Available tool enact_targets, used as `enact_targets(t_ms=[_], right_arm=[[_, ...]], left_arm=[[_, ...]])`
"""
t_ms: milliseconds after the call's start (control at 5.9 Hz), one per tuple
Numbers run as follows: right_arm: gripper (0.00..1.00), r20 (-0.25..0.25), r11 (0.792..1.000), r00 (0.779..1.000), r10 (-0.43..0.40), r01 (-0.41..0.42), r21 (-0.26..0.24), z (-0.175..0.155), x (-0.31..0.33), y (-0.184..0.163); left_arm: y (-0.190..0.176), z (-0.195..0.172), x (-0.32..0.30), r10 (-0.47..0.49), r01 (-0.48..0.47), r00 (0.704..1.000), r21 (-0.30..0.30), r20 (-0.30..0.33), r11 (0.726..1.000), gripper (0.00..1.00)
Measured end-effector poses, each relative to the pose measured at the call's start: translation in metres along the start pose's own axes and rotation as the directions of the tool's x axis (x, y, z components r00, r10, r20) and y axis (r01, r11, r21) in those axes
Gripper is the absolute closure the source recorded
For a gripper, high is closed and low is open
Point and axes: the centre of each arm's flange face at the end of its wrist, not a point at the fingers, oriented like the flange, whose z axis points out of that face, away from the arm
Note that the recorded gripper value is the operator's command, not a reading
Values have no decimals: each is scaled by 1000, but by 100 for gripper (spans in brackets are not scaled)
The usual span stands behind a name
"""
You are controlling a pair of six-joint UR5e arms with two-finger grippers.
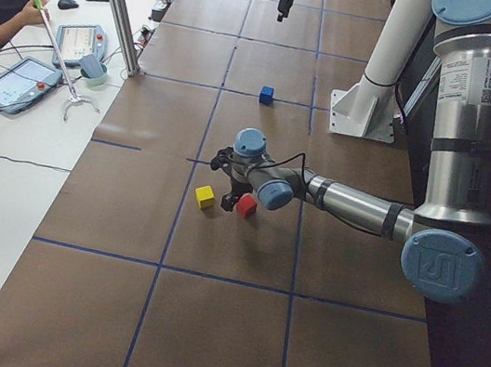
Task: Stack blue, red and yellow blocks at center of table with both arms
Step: 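Lower the left gripper onto the red cube and close it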
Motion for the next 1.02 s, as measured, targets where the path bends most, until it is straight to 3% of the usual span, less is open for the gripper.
enact_targets(t_ms=[508,678,847,1017], right_arm=[[0,-2,1000,1000,2,-2,2,-1,2,0],[0,-2,1000,1000,2,-2,2,-1,2,-1],[0,-2,1000,1000,2,-2,2,-1,2,0],[0,-2,1000,1000,2,-2,2,-1,2,0]], left_arm=[[2,27,24,60,-59,998,-29,33,998,0],[5,34,25,63,-62,997,-43,33,997,18],[8,39,24,61,-59,998,-54,33,997,70],[10,42,23,55,-53,998,-63,31,997,94]])
